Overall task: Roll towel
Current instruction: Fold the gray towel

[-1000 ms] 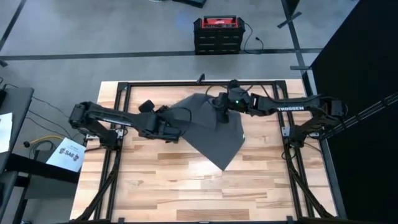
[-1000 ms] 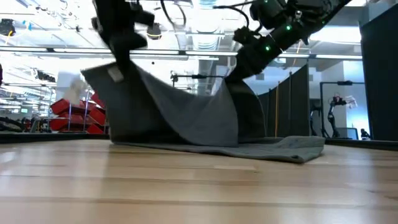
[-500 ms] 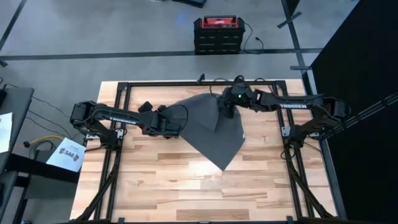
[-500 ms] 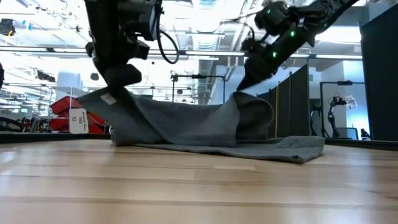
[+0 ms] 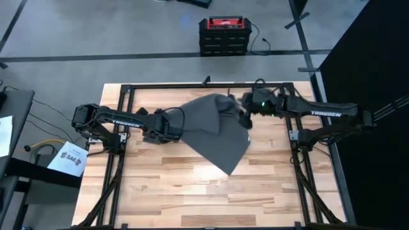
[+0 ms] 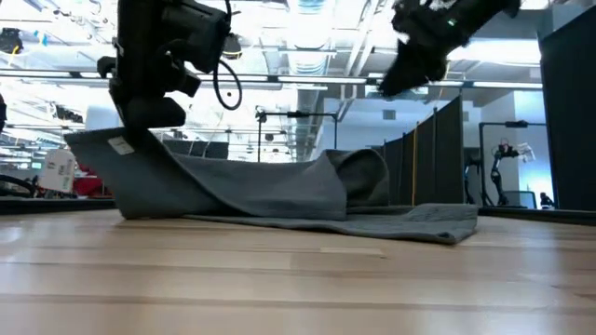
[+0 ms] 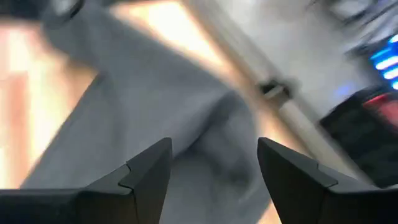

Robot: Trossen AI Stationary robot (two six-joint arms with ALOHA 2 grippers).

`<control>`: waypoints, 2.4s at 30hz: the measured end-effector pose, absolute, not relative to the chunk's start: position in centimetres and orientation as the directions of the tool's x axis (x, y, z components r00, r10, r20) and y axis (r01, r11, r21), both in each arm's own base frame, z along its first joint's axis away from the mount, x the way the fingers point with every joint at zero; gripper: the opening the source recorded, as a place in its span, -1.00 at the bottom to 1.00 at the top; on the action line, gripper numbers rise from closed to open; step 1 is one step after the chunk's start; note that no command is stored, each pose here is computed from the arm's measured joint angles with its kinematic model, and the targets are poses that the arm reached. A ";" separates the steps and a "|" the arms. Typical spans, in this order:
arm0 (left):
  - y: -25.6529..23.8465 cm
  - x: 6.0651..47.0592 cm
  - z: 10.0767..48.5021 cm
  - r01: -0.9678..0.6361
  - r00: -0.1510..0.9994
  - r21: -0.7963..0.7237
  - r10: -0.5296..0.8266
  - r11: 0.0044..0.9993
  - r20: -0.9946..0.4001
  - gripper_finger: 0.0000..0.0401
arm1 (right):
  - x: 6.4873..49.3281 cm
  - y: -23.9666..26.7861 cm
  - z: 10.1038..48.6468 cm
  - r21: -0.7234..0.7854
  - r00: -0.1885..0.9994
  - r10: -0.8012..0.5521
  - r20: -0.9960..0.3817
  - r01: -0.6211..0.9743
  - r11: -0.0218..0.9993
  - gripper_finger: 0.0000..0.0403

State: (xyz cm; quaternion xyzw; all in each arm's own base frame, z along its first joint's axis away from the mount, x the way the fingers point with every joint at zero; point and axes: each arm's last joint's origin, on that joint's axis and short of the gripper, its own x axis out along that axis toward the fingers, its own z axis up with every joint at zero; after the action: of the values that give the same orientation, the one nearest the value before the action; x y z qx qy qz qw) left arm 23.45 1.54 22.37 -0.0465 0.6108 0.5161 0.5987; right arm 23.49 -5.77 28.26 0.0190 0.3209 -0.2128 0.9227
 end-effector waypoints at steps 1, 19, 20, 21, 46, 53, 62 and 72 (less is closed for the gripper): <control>1.5 23.4 22.4 -0.675 -0.288 0.577 0.555 0.460 -0.780 -1.00 | 23.6 -5.1 27.3 -0.081 0.696 -0.344 -0.630 0.382 0.921 0.11; 1.6 23.7 25.6 -0.624 -0.280 0.584 0.549 0.520 -0.787 -1.00 | 27.2 1.1 11.8 -0.101 0.469 -0.238 -0.851 0.298 0.949 -0.95; 1.8 23.8 25.7 -0.625 -0.276 0.587 0.558 0.515 -0.783 -1.00 | 27.1 1.3 11.5 -0.099 0.456 -0.236 -0.858 0.304 0.948 -0.97; 2.0 23.8 25.8 -0.626 -0.274 0.593 0.570 0.505 -0.775 -1.00 | 27.0 1.5 11.2 -0.102 0.435 -0.236 -0.869 0.309 0.945 -0.99; 7.1 23.4 17.3 -0.742 -0.186 0.506 0.590 0.440 -0.786 -1.00 | 17.2 12.6 17.1 0.304 0.235 0.224 -0.946 0.404 0.863 -1.00; 6.8 22.5 17.6 -0.686 -0.270 0.607 0.635 0.401 -0.724 -1.00 | 18.9 9.3 17.9 0.172 0.394 -0.001 -0.919 0.404 0.898 -1.00; 5.9 22.7 18.2 -0.667 -0.223 0.657 0.747 0.352 -0.626 -0.99 | 21.8 4.8 14.6 -0.075 0.250 -0.173 -0.953 0.360 0.930 -1.00; 5.6 21.9 18.2 -0.583 -0.285 0.691 0.688 0.428 -0.667 -0.54 | 22.9 3.8 12.3 -0.139 0.165 -0.204 -0.965 0.337 0.931 -1.00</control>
State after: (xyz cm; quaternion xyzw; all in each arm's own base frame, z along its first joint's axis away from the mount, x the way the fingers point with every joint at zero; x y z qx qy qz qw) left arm 21.90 5.58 18.20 0.0438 0.5990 0.5329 0.5961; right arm 22.86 3.82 12.33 0.0537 0.6213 -0.1775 0.7613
